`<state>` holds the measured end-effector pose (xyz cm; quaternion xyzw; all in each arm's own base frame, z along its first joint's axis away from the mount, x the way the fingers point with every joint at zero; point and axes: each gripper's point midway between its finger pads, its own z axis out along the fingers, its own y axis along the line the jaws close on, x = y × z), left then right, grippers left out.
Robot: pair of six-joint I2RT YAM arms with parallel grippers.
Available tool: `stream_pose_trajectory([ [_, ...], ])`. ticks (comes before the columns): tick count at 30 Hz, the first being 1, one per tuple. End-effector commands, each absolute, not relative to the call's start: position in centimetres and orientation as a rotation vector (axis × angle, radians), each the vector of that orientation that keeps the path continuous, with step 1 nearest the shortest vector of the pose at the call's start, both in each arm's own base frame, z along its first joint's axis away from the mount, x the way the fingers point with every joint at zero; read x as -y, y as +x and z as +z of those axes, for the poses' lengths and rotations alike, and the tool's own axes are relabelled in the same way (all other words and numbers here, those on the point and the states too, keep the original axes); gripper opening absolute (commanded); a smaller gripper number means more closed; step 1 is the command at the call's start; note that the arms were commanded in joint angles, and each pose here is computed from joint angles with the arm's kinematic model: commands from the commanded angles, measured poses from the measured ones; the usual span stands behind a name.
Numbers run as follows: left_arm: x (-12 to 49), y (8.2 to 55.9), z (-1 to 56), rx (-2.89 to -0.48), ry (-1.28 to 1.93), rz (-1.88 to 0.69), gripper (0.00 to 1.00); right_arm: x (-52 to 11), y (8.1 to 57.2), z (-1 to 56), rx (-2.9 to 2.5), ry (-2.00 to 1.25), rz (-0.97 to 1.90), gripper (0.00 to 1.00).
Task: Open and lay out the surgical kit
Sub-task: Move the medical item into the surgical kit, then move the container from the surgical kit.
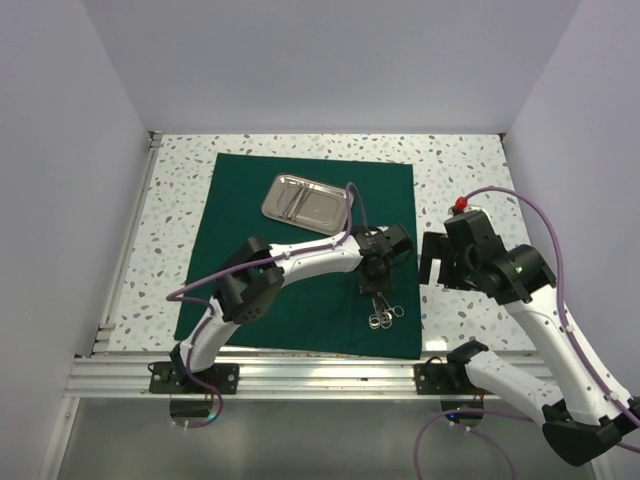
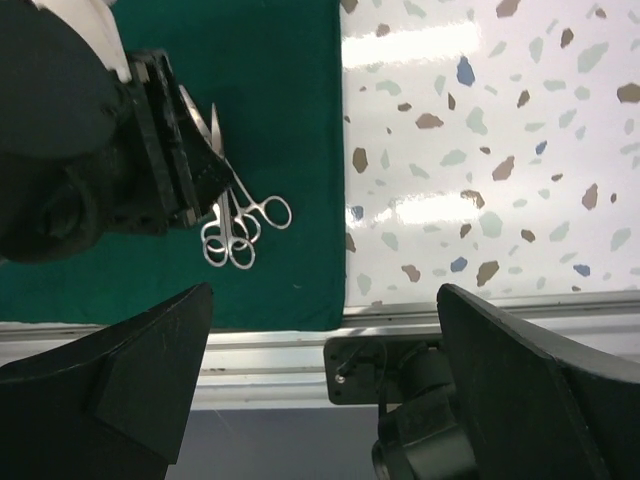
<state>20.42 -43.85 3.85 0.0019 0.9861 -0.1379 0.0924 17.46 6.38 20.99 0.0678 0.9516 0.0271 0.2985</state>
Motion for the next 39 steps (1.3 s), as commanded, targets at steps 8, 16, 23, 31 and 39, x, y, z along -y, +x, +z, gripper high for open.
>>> stream_pose_trajectory([
  [8,40.0,28.9,9.8,-2.758,0.092,-0.364,0.40,-5.3,16.8,20.1,-2.552,0.276,0.000,0.98],
  [16,28.7,42.3,10.6,-2.611,0.086,-0.094,0.38,-6.3,18.7,21.4,-2.564,0.305,-0.006,0.98],
  [23,22.4,50.2,9.3,-2.588,-0.057,-0.061,0.36,-7.2,20.9,22.4,-2.576,0.341,-0.034,0.98],
  [31,16.0,52.2,6.2,-2.611,-0.165,0.059,0.35,-7.4,21.7,22.2,-2.601,0.345,-0.076,0.98],
  [39,13.7,52.2,5.2,-2.622,-0.163,0.125,0.33,-7.3,21.2,21.1,-2.633,0.338,-0.099,0.98],
])
